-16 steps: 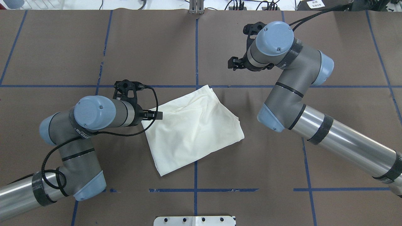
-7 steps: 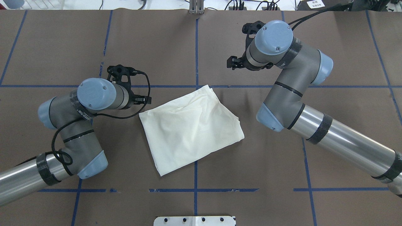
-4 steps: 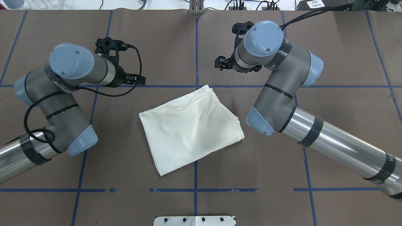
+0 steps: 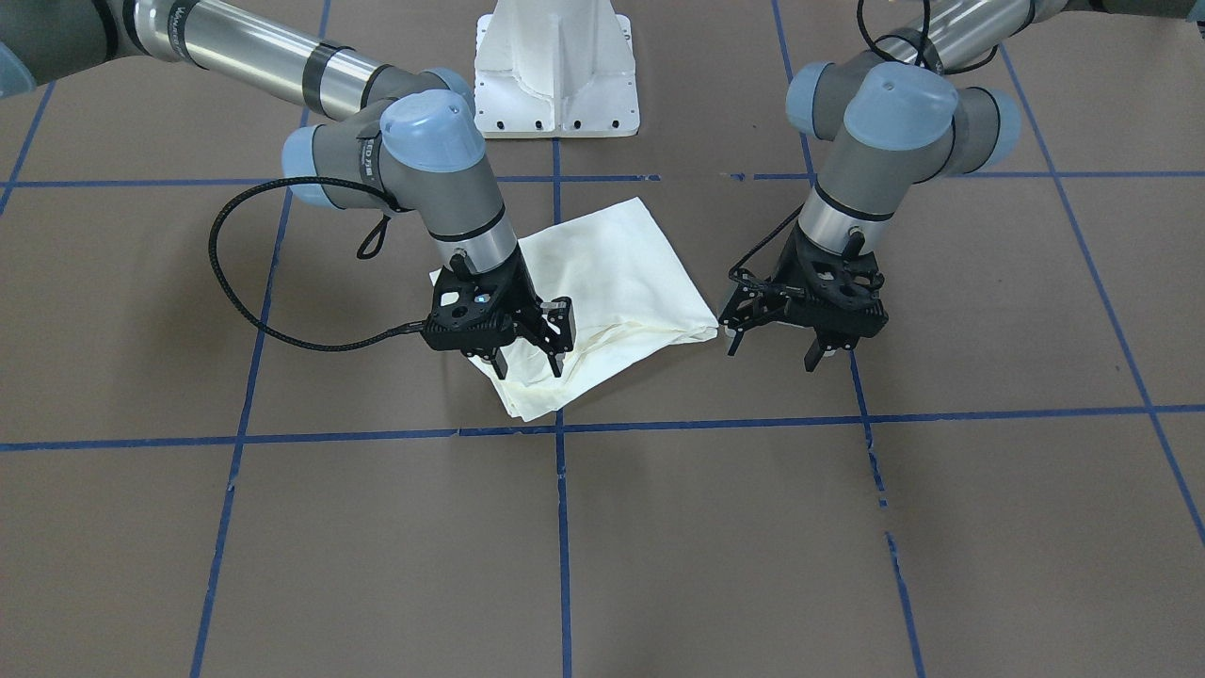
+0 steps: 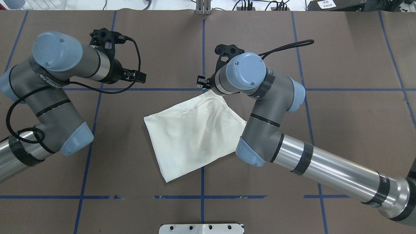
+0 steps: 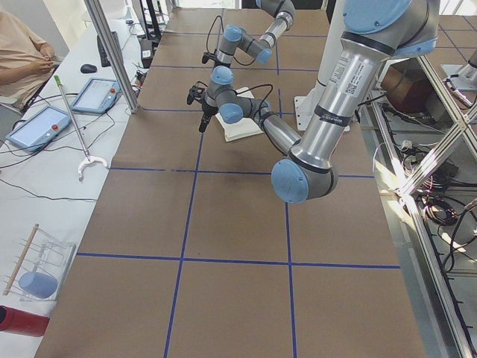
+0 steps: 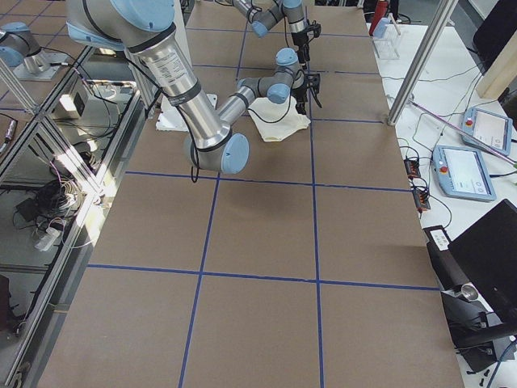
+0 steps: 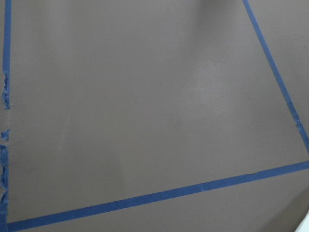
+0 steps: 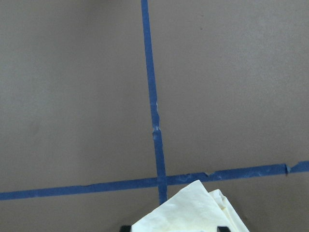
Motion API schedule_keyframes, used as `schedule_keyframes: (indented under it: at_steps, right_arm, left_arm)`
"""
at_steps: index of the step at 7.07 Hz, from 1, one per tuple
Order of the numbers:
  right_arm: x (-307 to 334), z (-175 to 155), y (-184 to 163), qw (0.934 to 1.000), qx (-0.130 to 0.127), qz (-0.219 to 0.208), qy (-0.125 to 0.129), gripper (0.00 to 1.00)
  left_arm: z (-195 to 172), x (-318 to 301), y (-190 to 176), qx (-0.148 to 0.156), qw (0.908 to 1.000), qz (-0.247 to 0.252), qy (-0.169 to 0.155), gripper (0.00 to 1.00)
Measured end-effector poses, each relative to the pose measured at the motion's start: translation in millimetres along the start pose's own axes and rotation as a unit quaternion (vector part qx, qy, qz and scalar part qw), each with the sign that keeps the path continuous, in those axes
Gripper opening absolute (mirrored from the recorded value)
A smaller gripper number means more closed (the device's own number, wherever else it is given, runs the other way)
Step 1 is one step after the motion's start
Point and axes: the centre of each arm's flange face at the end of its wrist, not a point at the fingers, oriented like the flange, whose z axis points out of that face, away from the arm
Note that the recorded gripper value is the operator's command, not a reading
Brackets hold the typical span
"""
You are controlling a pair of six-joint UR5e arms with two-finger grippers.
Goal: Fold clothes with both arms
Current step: 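Grasp the shirt's far corner with the right gripper and drag it to square the bundle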
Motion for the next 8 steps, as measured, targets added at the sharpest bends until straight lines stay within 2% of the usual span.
schedule_keyframes:
  at_steps: [4, 5, 7, 8]
  right_arm:
    - [14.8, 32.2, 18.0, 0.9992, -0.003, -0.029, 0.029, 0.65]
    - [15.5, 36.4, 25.0, 0.9990, -0.004, -0.033, 0.031, 0.57]
    - [14.6, 39.1, 29.7, 0.9988, 0.002, -0.036, 0.034, 0.04]
    - [16.4, 40.0, 30.0, 0.9987, 0.003, -0.036, 0.036, 0.00]
  left_arm:
    - [0.5, -0.6, 1.2, -0.001, 1.0000, -0.003, 0.000, 1.00]
    - [0.6, -0.8, 1.3, -0.001, 1.0000, -0.003, 0.000, 1.00]
    - [0.8, -0.6, 1.6, -0.001, 1.0000, -0.004, 0.000, 1.00]
    - [0.9, -0.4, 1.8, -0.001, 1.0000, -0.004, 0.000, 1.00]
